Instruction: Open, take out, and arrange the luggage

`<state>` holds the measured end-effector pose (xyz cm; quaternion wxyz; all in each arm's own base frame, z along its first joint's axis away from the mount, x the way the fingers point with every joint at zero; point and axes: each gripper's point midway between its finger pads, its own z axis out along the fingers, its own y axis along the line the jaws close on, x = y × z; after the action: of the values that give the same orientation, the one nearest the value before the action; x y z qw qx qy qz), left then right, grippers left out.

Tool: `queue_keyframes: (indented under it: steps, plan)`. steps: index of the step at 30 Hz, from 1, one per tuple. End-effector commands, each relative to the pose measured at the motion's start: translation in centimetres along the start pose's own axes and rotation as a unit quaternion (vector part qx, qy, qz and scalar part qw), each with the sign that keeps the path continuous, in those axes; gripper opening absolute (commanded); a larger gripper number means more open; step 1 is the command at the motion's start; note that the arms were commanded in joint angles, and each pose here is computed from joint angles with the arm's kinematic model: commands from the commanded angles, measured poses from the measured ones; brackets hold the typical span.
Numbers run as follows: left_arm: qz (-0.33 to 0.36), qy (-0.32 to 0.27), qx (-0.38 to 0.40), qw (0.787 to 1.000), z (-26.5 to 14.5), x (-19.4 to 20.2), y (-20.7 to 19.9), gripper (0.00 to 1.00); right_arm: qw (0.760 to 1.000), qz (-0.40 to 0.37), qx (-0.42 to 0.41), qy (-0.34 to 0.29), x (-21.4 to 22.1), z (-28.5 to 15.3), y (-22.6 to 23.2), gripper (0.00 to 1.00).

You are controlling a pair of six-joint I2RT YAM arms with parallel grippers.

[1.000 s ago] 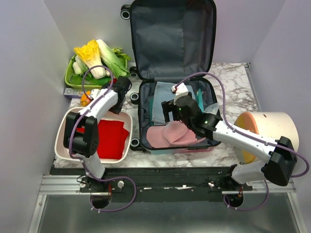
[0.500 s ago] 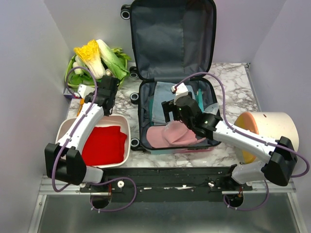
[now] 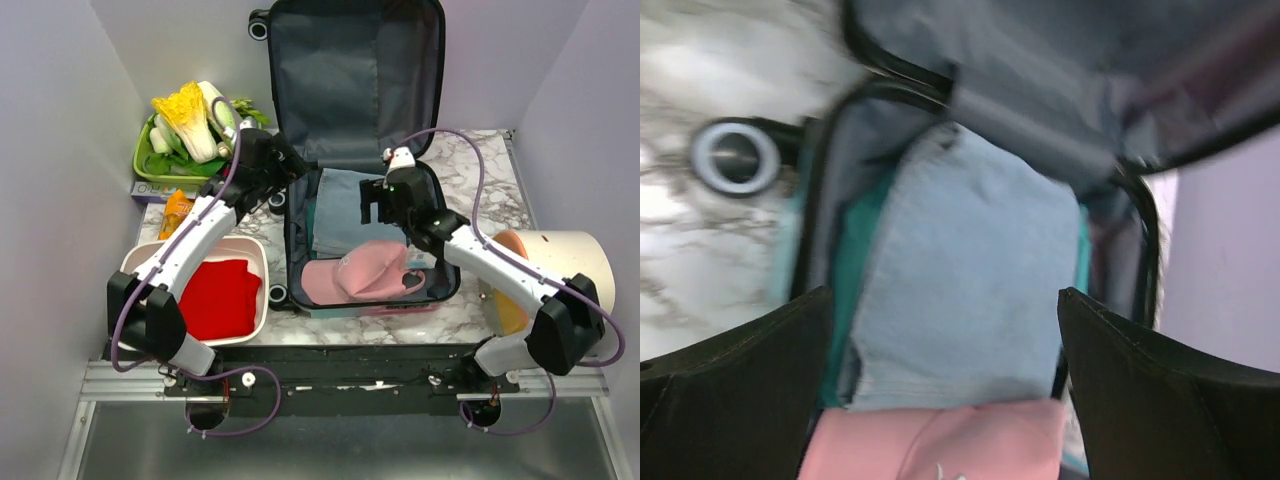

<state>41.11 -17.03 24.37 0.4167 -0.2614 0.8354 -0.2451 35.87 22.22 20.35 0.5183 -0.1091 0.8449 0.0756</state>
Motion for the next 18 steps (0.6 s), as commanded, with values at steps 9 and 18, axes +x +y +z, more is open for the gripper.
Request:
queue_keyframes:
  steps: [9, 18]
  plan:
    - [0.131, 0.184, 0.108, 0.968, 3.0, 12.3, -5.0, 0.99, 0.983, 0.099, 0.012, 0.153, 5.8, 5.6, -6.3, 1.0]
    - [0.138, 0.219, 0.065, 0.964, 5.5, 15.5, -3.7, 0.99, 0.975, 0.102, -0.043, 0.191, 7.5, 7.9, -5.4, 0.96]
